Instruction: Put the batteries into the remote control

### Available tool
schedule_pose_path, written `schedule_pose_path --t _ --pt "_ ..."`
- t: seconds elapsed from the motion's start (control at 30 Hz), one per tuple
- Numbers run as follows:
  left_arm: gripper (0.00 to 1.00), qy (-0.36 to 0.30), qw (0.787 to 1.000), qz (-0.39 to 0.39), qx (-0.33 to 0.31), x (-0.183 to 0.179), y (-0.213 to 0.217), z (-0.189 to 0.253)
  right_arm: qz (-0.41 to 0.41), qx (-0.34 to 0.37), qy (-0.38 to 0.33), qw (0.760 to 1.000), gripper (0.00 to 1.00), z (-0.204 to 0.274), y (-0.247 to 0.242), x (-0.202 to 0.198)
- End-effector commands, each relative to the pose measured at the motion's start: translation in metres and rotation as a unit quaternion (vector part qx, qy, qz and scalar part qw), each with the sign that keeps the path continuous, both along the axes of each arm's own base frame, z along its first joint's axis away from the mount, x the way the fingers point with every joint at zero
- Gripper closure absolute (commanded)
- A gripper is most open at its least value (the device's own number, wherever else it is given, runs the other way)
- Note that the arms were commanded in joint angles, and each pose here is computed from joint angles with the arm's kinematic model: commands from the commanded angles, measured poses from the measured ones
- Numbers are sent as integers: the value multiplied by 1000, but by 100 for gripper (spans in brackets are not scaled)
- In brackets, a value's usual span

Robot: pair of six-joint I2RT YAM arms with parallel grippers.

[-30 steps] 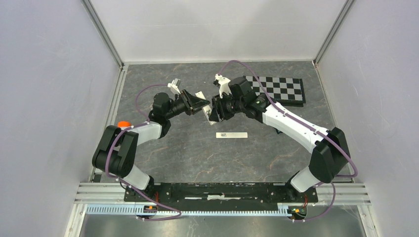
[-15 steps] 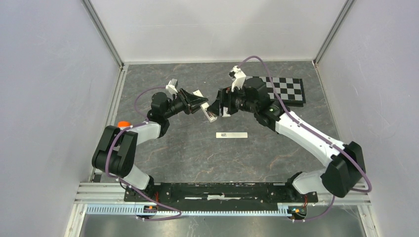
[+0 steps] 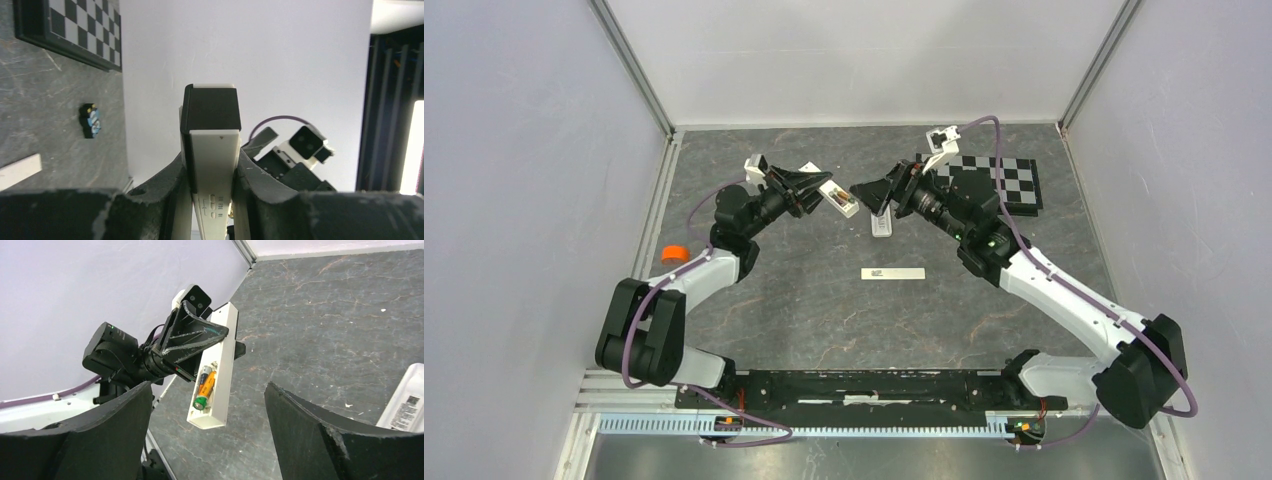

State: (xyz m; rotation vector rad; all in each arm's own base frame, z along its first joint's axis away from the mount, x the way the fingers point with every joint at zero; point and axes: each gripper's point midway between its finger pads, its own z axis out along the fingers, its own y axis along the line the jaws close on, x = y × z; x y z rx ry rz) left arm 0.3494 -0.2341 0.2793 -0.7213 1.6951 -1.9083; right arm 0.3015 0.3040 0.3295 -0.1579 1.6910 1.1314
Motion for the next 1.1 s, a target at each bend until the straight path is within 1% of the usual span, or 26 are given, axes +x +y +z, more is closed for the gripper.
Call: schedule_pose_path --t 0.0,0.1,0.23,0.33,0.6,0.87,1.07 --pt "93 0 998 17 -67 4 9 43 0 63 3 998 13 17 4 1" --pt "93 -4 997 17 -76 4 9 48 15 84 10 996 13 19 10 -1" --pt "93 -5 997 17 -78 3 10 48 24 93 24 995 15 15 15 0" --pt "93 -9 997 16 -79 2 10 49 27 94 35 995 19 9 18 1" --pt "93 -22 997 12 -73 1 8 54 34 95 54 993 35 -1 24 5" --pt "93 -29 997 6 -66 1 4 55 28 106 56 992 38 -4 26 11" --pt "93 -37 997 -1 -65 -1 2 58 38 106 76 991 47 -14 30 13"
